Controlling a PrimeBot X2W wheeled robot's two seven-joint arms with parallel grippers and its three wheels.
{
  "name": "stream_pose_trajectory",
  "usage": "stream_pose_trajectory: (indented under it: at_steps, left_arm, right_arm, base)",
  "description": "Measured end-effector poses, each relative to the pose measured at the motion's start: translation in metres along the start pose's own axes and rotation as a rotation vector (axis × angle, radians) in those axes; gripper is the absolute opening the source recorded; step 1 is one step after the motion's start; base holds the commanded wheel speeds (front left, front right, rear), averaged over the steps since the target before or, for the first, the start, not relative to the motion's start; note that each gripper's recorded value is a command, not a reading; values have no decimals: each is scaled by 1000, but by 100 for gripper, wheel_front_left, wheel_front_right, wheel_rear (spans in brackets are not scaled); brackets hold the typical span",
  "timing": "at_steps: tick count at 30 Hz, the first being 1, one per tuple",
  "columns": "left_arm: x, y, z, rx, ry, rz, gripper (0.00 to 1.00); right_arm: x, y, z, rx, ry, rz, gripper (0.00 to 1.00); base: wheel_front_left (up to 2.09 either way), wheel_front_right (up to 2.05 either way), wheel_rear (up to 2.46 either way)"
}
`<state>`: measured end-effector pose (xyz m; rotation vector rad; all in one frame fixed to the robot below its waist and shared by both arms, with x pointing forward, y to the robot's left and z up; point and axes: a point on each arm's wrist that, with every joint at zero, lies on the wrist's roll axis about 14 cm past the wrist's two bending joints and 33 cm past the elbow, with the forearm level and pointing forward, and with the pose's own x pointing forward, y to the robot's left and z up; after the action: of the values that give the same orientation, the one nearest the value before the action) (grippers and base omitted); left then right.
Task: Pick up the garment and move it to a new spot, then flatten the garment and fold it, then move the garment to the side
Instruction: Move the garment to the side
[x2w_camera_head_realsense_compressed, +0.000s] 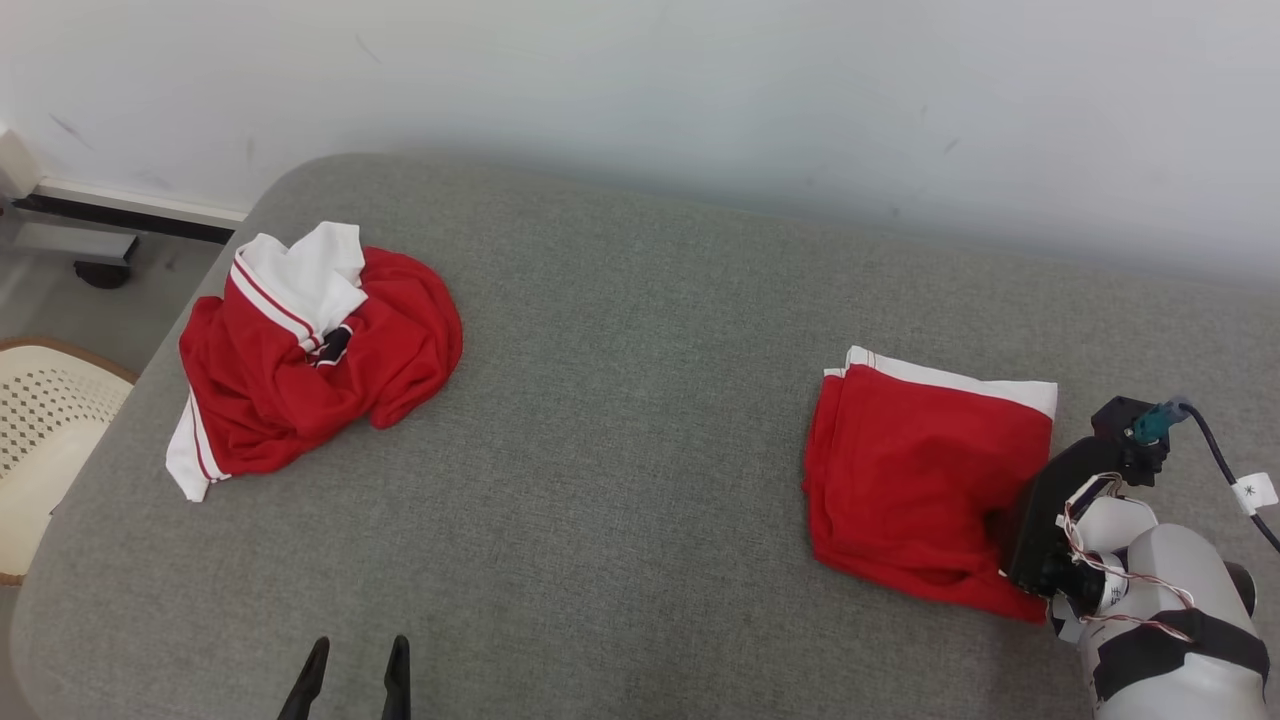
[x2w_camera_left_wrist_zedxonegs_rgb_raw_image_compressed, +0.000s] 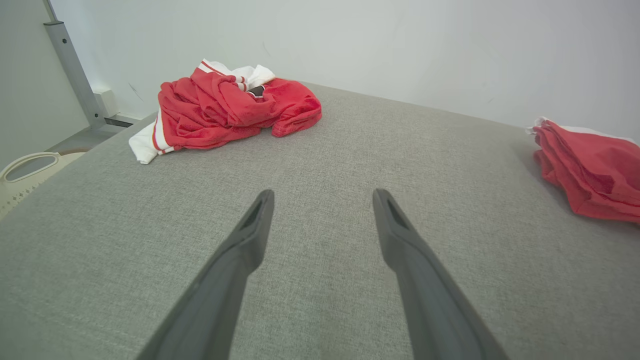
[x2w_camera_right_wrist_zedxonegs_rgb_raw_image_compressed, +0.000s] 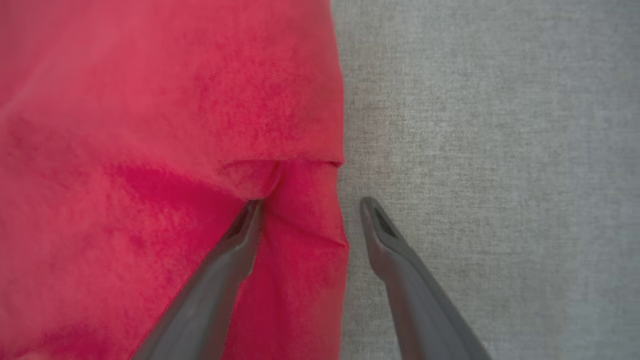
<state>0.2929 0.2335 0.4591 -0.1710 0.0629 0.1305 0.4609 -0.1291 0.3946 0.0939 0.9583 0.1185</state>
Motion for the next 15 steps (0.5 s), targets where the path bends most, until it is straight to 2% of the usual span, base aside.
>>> stream_pose_trajectory:
  at_steps: [1, 2, 3, 4, 5, 13, 15]
  left_arm:
    - [2, 0, 1, 2, -3, -1, 100]
    - [3, 0, 1, 3, -2, -2, 100]
    - [3, 1, 0, 2, 1, -2, 100]
    - [4, 1, 0, 3, 3, -3, 100]
    - [5, 1, 0, 6, 4, -5, 100]
    - [21, -4, 6, 16, -12, -39, 100]
    - [28, -11, 6, 12, -11, -66, 100]
  right_arm:
    - [2, 0, -2, 2, 8, 2, 100]
    - [4, 2, -3, 5, 10, 7, 91]
    - [4, 3, -2, 5, 7, 11, 51]
    - [5, 3, -2, 7, 2, 15, 37]
    - [5, 4, 1, 7, -17, 18, 0]
    - [-2, -5, 15, 9, -99, 5, 0]
    - [-9, -22, 18, -8, -113, -35, 0]
  base:
    - [0, 0, 0]
    - [0, 0, 0]
    - [0, 0, 0]
    - [0, 0, 0]
    - [0, 0, 0]
    - [0, 0, 0]
    - [0, 0, 0]
